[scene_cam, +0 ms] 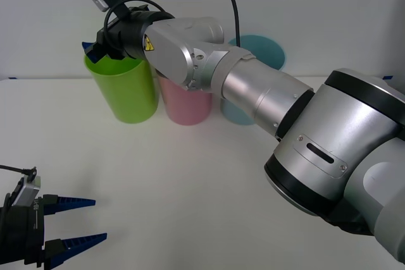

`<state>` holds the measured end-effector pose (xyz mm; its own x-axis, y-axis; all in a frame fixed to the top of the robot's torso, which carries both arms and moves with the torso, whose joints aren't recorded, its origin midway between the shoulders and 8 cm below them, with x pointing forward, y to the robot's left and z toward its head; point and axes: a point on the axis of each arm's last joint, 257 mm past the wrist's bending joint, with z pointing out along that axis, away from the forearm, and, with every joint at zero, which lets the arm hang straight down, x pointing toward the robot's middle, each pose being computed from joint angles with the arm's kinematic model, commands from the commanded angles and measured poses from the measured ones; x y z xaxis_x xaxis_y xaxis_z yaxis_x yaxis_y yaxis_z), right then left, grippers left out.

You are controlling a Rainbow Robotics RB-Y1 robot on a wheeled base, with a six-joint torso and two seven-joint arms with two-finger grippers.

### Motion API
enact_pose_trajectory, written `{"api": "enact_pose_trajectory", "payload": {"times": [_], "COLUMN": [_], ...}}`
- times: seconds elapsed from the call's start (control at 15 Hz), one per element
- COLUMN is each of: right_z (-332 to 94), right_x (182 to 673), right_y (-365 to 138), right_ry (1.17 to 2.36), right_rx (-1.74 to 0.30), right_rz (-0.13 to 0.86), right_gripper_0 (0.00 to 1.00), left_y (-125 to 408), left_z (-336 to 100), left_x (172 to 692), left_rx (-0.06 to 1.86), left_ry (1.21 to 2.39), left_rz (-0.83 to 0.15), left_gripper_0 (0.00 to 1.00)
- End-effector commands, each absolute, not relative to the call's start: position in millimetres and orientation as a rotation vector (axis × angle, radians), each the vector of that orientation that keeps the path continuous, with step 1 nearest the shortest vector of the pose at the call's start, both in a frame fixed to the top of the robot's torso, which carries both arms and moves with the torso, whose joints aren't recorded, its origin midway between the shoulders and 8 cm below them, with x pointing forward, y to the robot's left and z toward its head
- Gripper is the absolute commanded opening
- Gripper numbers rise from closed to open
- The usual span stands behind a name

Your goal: Put cans in the blue bin and PET bottles in the pink bin and trash in the green bin.

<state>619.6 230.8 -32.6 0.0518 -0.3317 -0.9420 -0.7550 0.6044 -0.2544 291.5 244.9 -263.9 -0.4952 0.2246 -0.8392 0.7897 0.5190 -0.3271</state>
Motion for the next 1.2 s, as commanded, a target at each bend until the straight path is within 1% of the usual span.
{"api": "enact_pose_trajectory", "payload": {"times": [0.07,0.27,0.4,0.47,0.6,0.73,0.87,1.07,1.2], "right_z": [-31.3,-8.1,14.6,24.9,47.4,64.5,72.5,68.0,57.7], "right_x": [619.1,616.9,598.3,583.2,535.6,529.9,519.8,496.2,477.5], "right_y": [231.7,236.7,254.6,265.9,291.3,254.5,214.0,159.1,119.0], "right_ry": [1.544,1.508,1.467,1.454,1.401,1.353,1.308,1.264,1.252], "right_rx": [-0.941,-0.906,-0.921,-0.946,-0.986,-0.977,-0.977,-0.967,-0.973], "right_rz": [0.418,0.459,0.519,0.561,0.712,0.757,0.774,0.796,0.778], "right_gripper_0": [1.00,1.00,1.00,1.00,1.00,1.00,1.00,1.00,1.00], "left_y": [244.9,244.9,244.9,244.9,244.9,244.9,244.9,244.9,244.9], "left_z": [-263.9,-263.9,-263.9,-263.9,-263.9,-263.9,-263.9,-263.9,-263.9], "left_x": [291.5,291.5,291.5,291.5,291.5,291.5,291.5,291.5,291.5], "left_rx": [0.826,0.826,0.826,0.826,0.826,0.826,0.826,0.826,0.826], "left_ry": [1.994,1.994,1.994,1.994,1.994,1.994,1.994,1.994,1.994], "left_rz": [-0.938,-0.938,-0.938,-0.938,-0.938,-0.938,-0.938,-0.938,-0.938], "left_gripper_0": [1.00,1.00,1.00,1.00,1.00,1.00,1.00,1.00,1.00]}}
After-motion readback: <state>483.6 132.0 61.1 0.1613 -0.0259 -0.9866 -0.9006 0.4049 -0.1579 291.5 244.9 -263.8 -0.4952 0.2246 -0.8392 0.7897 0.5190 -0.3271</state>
